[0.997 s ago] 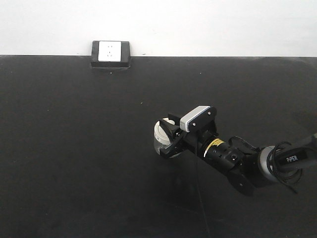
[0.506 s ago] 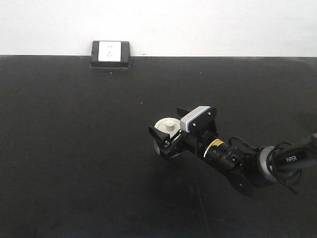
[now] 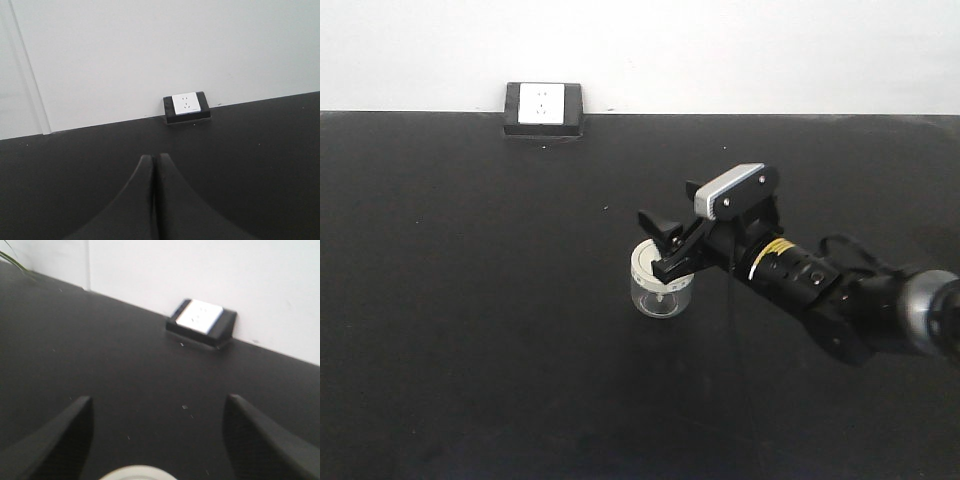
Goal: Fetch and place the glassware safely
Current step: 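Set the jar on the countertop and open the right gripper, then withdraw the open right gripper away from the jar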
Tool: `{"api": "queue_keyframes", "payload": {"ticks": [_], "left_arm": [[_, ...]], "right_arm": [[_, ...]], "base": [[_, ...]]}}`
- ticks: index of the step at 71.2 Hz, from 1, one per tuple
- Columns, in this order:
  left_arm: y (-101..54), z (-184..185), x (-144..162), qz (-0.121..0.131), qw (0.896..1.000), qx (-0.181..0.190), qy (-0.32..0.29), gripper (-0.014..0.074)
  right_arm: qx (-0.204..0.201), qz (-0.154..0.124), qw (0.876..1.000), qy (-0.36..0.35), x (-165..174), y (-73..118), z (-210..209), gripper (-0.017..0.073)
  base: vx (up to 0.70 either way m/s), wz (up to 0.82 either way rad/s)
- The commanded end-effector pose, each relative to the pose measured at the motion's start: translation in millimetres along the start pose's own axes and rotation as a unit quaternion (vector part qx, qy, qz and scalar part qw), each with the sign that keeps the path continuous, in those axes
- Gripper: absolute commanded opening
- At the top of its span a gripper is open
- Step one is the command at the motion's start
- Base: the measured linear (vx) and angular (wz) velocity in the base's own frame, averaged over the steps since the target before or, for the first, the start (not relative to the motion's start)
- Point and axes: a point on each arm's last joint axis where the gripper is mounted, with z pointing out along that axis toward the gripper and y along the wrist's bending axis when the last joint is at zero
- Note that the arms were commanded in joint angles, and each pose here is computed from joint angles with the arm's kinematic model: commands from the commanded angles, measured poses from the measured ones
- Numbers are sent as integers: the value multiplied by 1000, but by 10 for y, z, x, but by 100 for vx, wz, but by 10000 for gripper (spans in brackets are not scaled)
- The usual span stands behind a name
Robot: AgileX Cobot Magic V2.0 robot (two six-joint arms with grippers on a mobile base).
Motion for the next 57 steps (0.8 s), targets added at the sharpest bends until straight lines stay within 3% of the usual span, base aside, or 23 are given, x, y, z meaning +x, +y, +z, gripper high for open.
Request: {"api": "queue_keyframes", "payload": {"ticks": [1, 19, 40, 57], "left_arm": [[7, -8, -141, -9, 999, 0, -44, -7], [7, -8, -141, -9, 999, 0, -44, -7], [7, -8, -141, -9, 999, 0, -44, -7], [7, -8, -141, -9, 999, 0, -44, -7]], "right_arm": [[23, 6, 1000, -7, -359, -55, -154, 392], [68, 0, 996, 59, -649, -93, -482, -17], [69, 42, 997, -1, -532, 69, -989, -8], [132, 79, 988, -18, -397, -48, -1452, -4]], "base": [[0, 0], [0, 0], [0, 0], [0, 0]]}}
